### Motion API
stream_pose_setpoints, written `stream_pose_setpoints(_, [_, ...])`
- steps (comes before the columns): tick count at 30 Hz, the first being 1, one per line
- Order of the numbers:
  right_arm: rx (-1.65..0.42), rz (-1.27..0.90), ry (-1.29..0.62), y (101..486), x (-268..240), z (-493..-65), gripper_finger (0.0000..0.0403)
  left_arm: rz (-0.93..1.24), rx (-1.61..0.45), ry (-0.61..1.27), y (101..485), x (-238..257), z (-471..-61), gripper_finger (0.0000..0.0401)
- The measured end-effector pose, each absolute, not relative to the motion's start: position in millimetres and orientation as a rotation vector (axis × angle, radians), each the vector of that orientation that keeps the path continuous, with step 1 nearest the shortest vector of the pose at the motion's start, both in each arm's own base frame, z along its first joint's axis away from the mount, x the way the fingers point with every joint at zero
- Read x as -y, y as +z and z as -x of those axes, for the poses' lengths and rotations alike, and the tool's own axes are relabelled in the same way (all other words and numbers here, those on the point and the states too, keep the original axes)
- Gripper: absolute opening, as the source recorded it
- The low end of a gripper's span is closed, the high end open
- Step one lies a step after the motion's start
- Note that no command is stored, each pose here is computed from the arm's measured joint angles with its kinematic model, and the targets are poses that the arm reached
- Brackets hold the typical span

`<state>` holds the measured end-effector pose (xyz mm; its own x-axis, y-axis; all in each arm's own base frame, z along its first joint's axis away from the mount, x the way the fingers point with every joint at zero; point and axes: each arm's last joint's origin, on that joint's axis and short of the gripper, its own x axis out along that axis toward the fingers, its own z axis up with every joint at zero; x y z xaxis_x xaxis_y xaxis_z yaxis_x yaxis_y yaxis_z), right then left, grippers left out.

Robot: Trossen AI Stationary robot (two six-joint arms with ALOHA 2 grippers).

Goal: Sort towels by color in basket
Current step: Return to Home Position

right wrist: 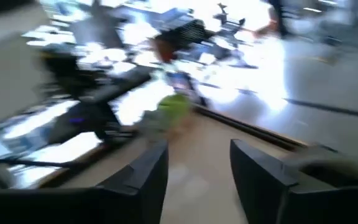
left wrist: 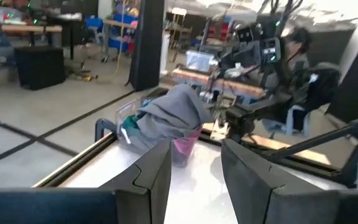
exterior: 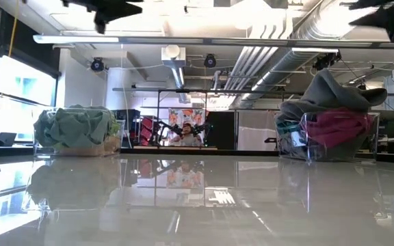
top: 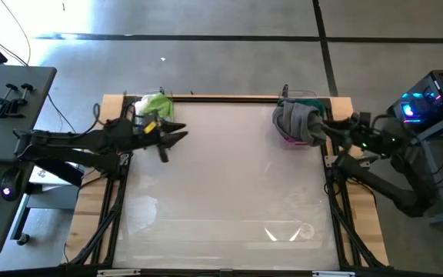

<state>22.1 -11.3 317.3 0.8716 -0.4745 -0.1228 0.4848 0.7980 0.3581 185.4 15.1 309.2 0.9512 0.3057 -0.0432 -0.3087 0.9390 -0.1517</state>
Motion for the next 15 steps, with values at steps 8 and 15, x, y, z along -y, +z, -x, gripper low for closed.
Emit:
stream_pose_setpoints(8, [0.06, -0.351, -0.256, 312.4, -10.6, -5.2, 0.0084, 0.193, 0.115, 0.295, 308.8, -10.8, -142.8, 0.0126])
stream_pose_setpoints(15, [0.134, -0.302, -0.09, 293.3, 5.7, -31.6, 0.0017, 0.221, 0.143, 0.334, 302.7, -10.7, -129.8, 0.0126])
